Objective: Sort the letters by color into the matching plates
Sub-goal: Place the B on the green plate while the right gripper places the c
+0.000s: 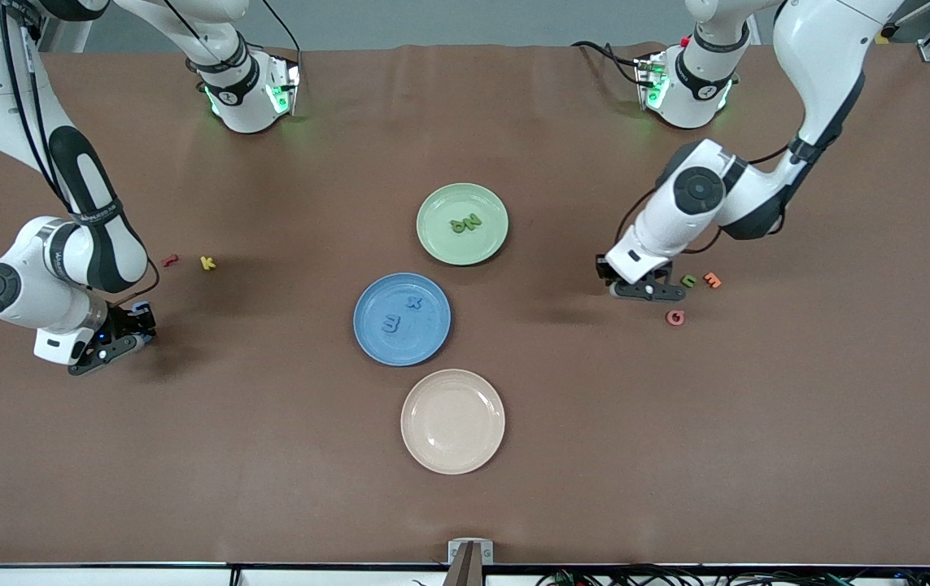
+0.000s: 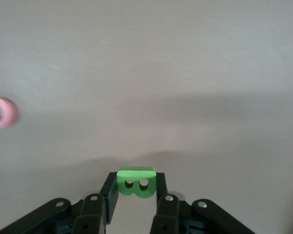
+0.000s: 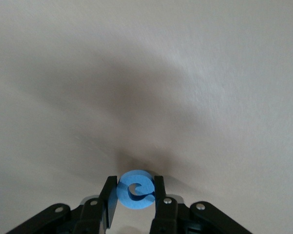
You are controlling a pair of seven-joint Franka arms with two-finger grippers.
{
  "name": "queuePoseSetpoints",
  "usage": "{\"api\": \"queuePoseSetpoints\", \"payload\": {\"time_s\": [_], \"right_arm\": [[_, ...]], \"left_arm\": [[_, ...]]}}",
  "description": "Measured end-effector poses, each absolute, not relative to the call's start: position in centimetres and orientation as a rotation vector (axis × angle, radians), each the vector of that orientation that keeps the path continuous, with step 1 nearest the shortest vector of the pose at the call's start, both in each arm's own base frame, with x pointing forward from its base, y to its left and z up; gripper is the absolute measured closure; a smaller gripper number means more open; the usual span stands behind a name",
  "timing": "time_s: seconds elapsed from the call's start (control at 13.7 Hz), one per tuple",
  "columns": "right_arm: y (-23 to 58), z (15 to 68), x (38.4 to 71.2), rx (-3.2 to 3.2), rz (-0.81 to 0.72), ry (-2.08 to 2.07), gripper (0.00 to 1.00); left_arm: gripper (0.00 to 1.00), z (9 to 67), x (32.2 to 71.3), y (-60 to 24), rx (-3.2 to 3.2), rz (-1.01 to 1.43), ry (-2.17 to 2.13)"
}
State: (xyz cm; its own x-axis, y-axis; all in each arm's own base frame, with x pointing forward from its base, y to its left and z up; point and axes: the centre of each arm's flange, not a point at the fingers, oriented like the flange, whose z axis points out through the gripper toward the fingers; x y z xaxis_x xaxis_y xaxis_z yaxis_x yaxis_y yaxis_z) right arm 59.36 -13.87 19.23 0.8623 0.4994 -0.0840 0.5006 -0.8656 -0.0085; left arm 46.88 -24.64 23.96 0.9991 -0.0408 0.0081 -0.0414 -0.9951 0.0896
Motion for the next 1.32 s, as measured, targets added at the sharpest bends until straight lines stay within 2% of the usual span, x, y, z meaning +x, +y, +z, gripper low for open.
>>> {"api": "queuePoseSetpoints", "payload": {"time_s": [0.37,0.73,0.95,1.32], "right_arm": [[-7.4,26.8,63.0,3.040,-0.203,0.781,0.65],[6.2,30.9,64.5,3.058,-0.275,0.530,0.65],[16.3,31.0,62.7,3.058,-0.272,0.333,0.65],[34.4,30.5,56.8,3.125,-0.229,0.012,0.65]], "left_arm": [[0.65,24.9,40.5,-34.6,3.030,-0.026,0.110],[0.65,25.6,35.5,-41.9,2.991,-0.059,0.278],[0.65,25.9,34.0,-44.2,2.966,-0.082,0.360],[0.65,24.2,32.8,-46.9,2.951,-0.151,0.460]]}}
